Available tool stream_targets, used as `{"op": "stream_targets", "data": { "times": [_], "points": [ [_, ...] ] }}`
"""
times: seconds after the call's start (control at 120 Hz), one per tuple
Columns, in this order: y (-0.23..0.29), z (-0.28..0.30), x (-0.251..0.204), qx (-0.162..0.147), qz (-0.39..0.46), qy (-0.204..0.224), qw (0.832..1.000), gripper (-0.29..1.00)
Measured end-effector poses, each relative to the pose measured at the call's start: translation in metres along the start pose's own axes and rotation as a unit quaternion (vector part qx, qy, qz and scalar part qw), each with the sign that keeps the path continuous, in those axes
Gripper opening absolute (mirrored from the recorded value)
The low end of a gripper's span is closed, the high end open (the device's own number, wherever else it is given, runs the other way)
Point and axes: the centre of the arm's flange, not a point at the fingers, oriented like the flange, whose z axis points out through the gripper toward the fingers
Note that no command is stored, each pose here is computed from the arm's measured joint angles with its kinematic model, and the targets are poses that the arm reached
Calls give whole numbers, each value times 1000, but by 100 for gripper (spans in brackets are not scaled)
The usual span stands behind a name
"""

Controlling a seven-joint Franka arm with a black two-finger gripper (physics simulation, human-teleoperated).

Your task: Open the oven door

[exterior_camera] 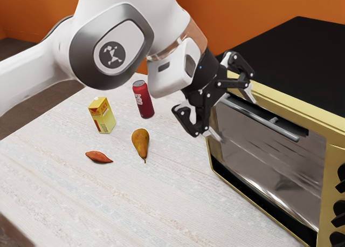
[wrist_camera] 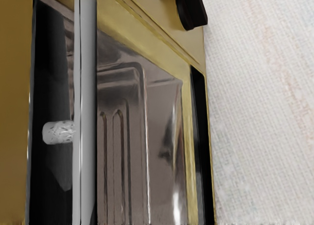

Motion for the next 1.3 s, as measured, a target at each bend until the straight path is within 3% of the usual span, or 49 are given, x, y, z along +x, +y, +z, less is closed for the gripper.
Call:
{"op": "stream_targets", "data": {
  "times": [0.617, 0.7, 0.767, 0.85, 0.9, 0.933, 0.958, 0.983, 1.033, 1.1, 1.142, 1.242, 1.3],
  "points": [
    [20, 24, 8, -20, 18, -3, 1000, 71],
    [72, 10, 24, -17, 23, -32, 999, 64],
    [144, -4, 60, -3, 48, -61, 997, 62],
    [304, 16, 151, 14, 175, -85, 981, 65],
    [376, 2, 229, 60, 287, -103, 951, 67],
    [362, -69, 240, 128, 267, -87, 951, 67],
    [327, -153, 221, 188, 203, -74, 958, 68],
    [289, -228, 188, 228, 126, -75, 963, 68],
    [182, -292, 91, 220, -29, -53, 973, 69],
    [126, -298, -10, 182, -175, -77, 965, 69],
    [103, -266, -77, 132, -272, -92, 949, 69],
    [66, -136, -187, -4, -432, -125, 893, 70],
    [64, -91, -216, -46, -493, -142, 857, 70]
  ]
}}
